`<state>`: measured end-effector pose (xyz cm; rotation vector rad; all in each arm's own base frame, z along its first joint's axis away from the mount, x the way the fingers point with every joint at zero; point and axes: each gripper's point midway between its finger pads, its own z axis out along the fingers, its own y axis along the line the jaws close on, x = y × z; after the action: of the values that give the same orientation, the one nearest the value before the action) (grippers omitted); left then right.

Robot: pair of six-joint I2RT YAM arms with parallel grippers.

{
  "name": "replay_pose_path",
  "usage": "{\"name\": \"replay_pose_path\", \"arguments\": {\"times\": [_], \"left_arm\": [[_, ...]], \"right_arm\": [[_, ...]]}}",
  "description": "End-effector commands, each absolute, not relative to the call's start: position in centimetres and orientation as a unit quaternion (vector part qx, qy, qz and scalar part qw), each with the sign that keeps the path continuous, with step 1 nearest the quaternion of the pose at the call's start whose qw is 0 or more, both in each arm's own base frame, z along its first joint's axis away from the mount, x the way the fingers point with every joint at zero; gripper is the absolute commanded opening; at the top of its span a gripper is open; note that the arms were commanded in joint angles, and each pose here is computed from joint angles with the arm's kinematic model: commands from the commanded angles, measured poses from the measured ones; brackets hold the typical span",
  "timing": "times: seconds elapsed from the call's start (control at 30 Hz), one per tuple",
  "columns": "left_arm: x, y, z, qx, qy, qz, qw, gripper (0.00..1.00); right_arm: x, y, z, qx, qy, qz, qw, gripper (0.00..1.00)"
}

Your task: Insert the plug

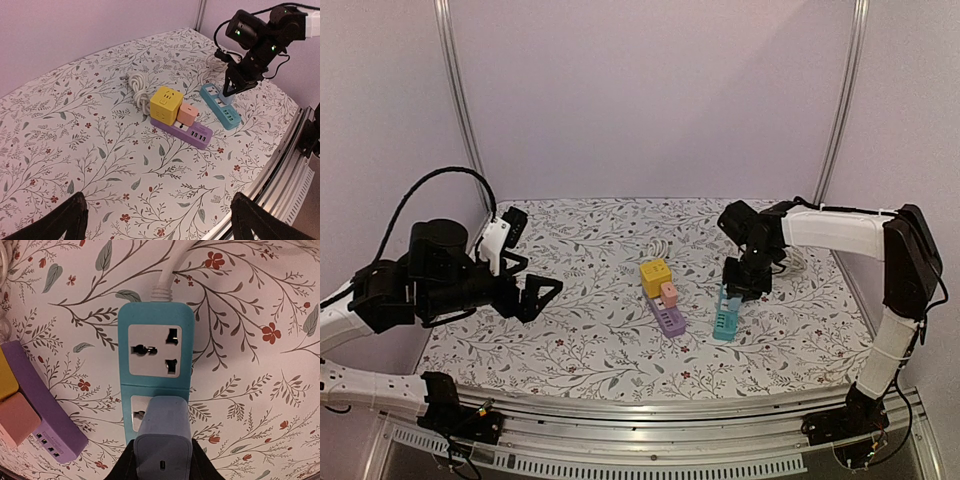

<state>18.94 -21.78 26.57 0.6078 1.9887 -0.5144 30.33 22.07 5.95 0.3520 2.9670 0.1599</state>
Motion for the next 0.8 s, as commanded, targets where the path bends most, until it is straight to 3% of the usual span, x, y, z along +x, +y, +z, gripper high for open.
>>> {"name": "replay_pose_path", "arguments": {"times": [0.0,0.5,0.77], "left_arm": [[18.9,-22.0,27.2,0.253,0.814,-0.213,0.477,0.99],[19.4,-22.4,27.5,0.237,0.818,-0.213,0.478,1.0],[19.7,-22.3,27.4,0.222,0.82,-0.217,0.481,1.0]], "right_arm": [[24.9,20.1,-2.1,0.106,0.993,-0.028,-0.05,0.0],[25.7,20.2,-2.9,0.081,0.994,-0.046,-0.055,0.0],[24.1,20.1,-4.0,0.088,0.994,-0.003,-0.069,0.0]]}}
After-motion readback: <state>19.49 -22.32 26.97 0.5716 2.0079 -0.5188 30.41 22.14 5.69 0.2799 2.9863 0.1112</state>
